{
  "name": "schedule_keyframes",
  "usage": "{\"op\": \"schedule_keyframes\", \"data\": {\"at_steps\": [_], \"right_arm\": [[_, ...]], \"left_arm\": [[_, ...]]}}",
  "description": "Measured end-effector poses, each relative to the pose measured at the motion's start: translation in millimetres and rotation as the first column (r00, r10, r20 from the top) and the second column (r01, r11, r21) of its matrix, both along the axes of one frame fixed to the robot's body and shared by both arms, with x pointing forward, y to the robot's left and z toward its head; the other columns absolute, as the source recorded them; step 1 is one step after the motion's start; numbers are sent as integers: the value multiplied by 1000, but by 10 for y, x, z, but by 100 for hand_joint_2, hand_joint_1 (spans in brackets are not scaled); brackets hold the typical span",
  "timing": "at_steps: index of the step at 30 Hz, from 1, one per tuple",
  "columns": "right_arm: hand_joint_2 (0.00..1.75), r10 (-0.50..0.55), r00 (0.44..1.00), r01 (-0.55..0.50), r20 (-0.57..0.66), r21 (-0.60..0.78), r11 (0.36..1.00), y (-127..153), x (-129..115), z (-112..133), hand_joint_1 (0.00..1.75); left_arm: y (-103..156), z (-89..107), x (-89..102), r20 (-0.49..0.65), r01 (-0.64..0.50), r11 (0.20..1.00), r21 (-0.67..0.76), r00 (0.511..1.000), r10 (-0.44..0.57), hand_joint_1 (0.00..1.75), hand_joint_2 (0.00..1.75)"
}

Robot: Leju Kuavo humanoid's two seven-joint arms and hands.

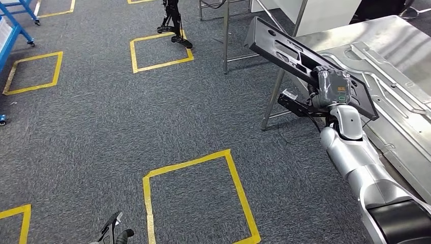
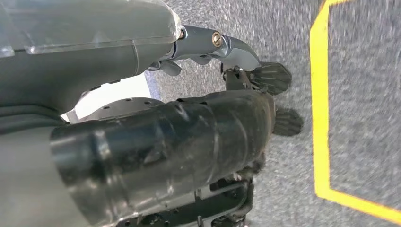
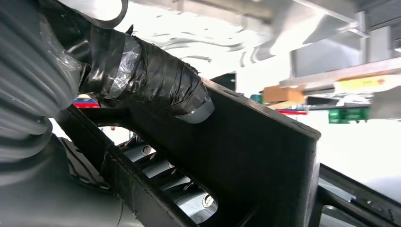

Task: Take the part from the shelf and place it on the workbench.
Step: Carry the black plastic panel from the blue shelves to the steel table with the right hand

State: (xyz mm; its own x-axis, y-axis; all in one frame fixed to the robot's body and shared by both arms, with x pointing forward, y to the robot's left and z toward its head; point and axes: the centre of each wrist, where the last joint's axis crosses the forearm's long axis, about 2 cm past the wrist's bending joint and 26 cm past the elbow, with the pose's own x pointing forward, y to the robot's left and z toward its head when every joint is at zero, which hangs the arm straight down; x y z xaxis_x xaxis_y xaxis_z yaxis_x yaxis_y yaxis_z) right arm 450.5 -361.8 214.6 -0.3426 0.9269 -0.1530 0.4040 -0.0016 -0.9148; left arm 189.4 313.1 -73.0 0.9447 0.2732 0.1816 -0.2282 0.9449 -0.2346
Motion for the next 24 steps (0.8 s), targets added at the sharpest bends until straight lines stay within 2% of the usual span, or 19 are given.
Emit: {"op": "schedule_keyframes", "data": {"at_steps": [7, 24], "right_arm": [[175, 1, 1000, -1, -3, 1, 1000, 14, -7, -22, 175], [175, -57, 998, 58, 41, -25, 998, -27, -8, 10, 175]], "left_arm": [[85, 15, 27, 9, 3, 1000, 17, 1000, -3, 0, 0], [49, 10, 20, 3, 5, 999, 35, 1000, -5, 0, 0]]}}
